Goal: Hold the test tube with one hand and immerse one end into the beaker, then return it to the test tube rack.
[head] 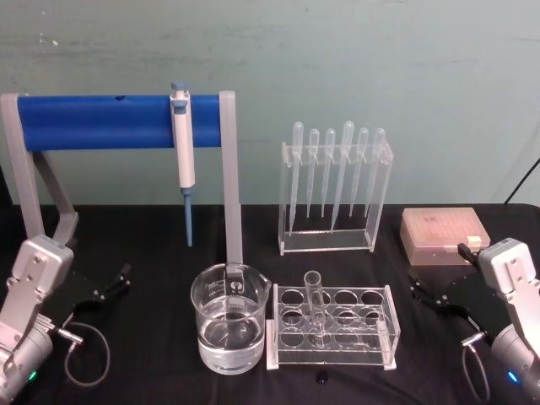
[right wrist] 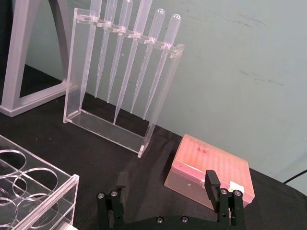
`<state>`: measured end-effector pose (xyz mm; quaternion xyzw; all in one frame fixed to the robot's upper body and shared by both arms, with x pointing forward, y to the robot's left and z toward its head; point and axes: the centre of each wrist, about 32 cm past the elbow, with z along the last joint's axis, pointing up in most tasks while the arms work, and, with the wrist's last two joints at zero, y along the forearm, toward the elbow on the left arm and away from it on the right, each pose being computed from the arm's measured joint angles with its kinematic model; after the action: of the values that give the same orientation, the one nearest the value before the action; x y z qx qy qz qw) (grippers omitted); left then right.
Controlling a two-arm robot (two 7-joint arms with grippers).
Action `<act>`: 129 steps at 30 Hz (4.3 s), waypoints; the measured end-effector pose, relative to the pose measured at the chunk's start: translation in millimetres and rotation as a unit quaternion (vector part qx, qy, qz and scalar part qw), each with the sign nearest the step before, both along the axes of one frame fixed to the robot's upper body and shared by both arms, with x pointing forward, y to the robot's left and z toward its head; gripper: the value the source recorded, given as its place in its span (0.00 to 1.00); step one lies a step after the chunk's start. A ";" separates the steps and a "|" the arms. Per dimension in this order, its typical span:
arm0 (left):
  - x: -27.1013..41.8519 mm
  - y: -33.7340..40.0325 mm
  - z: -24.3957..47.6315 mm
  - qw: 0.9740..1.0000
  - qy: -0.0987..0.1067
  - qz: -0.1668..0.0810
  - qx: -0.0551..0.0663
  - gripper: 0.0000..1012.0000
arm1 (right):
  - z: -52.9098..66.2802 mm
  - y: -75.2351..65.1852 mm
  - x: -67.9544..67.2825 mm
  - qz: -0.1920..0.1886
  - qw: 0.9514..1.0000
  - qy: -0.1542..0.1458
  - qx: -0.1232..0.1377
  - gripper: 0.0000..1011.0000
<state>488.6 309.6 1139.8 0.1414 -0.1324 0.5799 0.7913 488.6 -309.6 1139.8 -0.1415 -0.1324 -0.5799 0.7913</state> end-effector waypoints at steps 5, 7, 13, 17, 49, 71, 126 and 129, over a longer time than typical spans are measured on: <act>0.0 0.0 0.0 1.000 0.000 0.000 0.000 0.99 | 0.0 0.0 0.0 0.000 1.000 0.000 0.000 0.99; 0.0 0.0 0.0 1.000 0.000 0.000 0.000 0.99 | 0.0 0.0 0.0 0.000 1.000 0.000 0.000 0.99; 0.0 0.0 0.0 1.000 0.000 0.000 0.000 0.99 | 0.0 0.0 0.0 0.000 1.000 0.000 0.000 0.99; 0.0 0.0 0.0 1.000 0.000 0.000 0.000 0.99 | 0.0 0.0 0.0 0.000 1.000 0.000 0.000 0.99; 0.0 0.0 0.0 1.000 0.000 0.000 0.000 0.99 | 0.0 0.0 0.0 0.000 1.000 0.000 0.000 0.99; 0.0 0.0 0.0 1.000 0.000 0.000 0.000 0.99 | 0.0 0.0 0.0 0.000 1.000 0.000 0.000 0.99; 0.0 0.0 0.0 1.000 0.000 0.000 0.000 0.99 | 66.5 -11.4 -42.9 0.220 0.974 0.059 0.006 0.99; 0.0 0.0 0.0 1.000 0.000 0.000 0.000 0.99 | 70.5 -6.2 -40.9 0.250 0.966 0.068 0.001 0.99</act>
<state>488.6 309.7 1139.8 0.1415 -0.1324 0.5799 0.7913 447.7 -315.8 1210.3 -0.1421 -0.1086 -0.3532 0.9183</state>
